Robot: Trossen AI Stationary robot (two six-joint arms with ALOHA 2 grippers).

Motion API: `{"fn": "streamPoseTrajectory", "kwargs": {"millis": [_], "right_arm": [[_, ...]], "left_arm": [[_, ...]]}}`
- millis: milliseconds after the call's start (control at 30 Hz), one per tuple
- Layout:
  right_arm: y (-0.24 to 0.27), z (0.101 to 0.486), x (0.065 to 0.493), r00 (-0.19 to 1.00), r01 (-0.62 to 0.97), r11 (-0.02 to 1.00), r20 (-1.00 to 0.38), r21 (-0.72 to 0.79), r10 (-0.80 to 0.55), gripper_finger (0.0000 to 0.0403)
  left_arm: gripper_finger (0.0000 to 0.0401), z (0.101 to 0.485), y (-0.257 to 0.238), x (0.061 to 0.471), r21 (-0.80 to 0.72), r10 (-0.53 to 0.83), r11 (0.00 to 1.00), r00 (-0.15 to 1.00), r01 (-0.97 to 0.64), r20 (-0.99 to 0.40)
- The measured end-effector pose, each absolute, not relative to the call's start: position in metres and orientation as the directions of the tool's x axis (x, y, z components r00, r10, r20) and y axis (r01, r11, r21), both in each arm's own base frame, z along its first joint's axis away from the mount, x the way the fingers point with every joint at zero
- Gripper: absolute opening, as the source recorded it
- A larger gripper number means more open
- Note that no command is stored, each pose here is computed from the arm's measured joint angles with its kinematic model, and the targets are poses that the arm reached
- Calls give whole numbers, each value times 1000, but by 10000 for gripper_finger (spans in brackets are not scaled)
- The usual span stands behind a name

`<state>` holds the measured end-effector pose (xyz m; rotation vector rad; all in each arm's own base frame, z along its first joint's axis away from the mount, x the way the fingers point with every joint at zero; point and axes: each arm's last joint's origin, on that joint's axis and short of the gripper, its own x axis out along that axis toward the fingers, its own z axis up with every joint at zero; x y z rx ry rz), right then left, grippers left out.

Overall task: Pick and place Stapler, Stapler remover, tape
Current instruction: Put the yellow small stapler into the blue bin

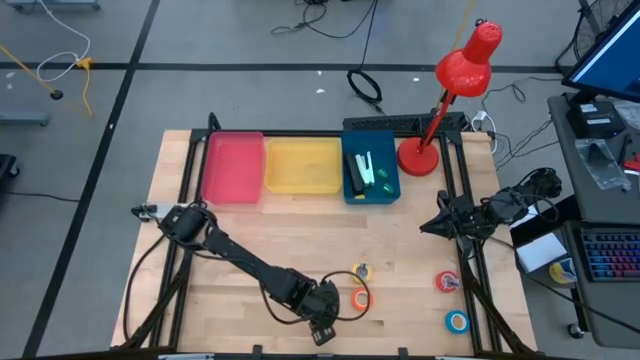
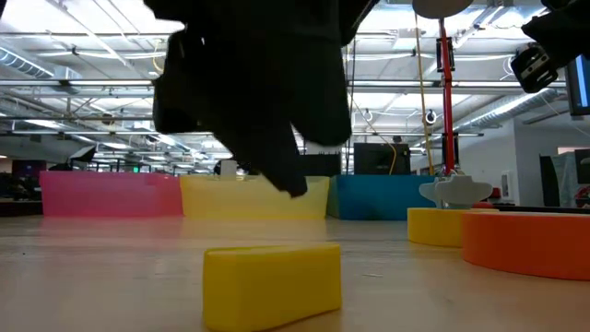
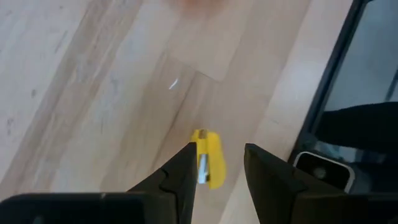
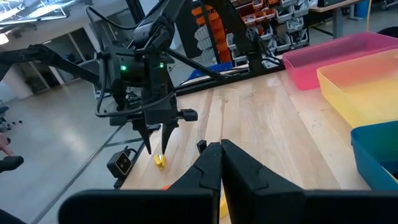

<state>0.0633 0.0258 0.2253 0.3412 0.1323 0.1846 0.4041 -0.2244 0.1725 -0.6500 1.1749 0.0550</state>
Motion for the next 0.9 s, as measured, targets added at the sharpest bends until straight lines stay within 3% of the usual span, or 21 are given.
{"fn": "streamPoseTrajectory", "kwargs": {"millis": [400,900], "right_arm": [[26,225,63,974,-158,927,-98,340,202,2],[26,225,63,974,-158,927,-98,340,202,1]], "left_arm": [[131,152,-231,404,-458,-336,779,331,-428,-882],[131,138,-230,401,-398,-309,804,262,-442,-914]]}}
